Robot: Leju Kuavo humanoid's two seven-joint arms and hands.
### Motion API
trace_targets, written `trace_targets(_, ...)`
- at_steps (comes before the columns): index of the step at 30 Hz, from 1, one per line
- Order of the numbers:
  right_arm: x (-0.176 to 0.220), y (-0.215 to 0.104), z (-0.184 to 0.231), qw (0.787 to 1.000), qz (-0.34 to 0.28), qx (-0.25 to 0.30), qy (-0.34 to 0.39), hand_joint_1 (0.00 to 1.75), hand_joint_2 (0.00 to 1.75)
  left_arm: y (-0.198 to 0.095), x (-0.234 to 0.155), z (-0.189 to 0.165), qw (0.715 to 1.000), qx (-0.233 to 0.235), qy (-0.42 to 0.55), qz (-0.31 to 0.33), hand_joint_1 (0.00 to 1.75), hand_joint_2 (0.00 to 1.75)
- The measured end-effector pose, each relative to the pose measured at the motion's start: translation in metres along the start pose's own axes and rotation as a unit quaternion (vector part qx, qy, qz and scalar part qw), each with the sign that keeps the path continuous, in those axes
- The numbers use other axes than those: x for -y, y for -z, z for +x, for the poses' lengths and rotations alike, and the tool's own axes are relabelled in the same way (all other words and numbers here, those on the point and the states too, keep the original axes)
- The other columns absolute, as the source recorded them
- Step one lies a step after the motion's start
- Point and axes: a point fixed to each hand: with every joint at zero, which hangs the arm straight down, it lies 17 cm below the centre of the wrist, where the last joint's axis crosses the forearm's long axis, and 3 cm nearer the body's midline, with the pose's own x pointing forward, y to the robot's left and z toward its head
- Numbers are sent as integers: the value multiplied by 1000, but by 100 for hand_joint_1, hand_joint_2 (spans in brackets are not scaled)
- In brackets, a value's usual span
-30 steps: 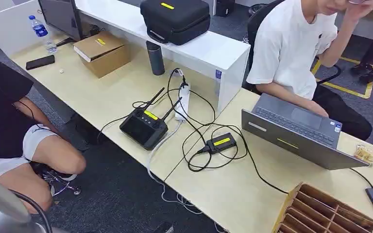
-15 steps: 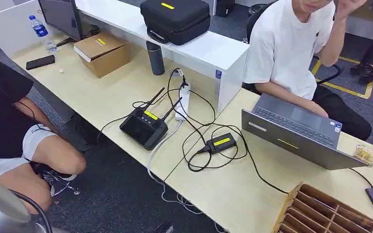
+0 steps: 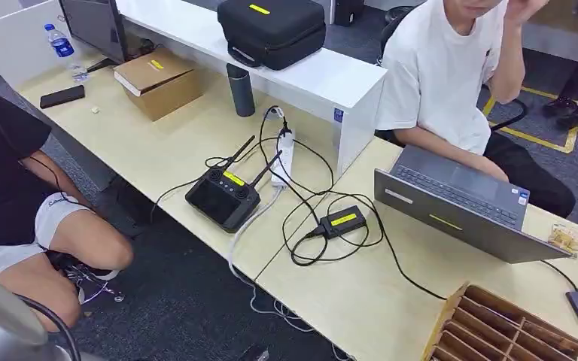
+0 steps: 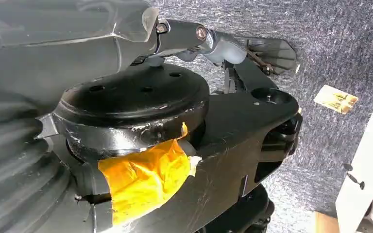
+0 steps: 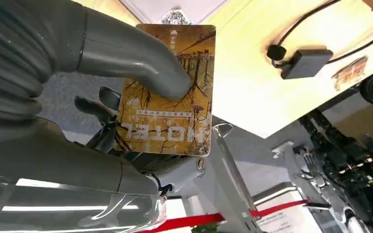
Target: Pass the card to the sensor for recognition and then transmit it.
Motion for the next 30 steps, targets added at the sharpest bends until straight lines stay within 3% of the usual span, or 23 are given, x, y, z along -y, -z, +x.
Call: trace_targets(30, -63, -9, -27, 998, 47, -51, 10, 175, 175, 0, -1, 1, 1000, -5, 12, -7, 0, 175)
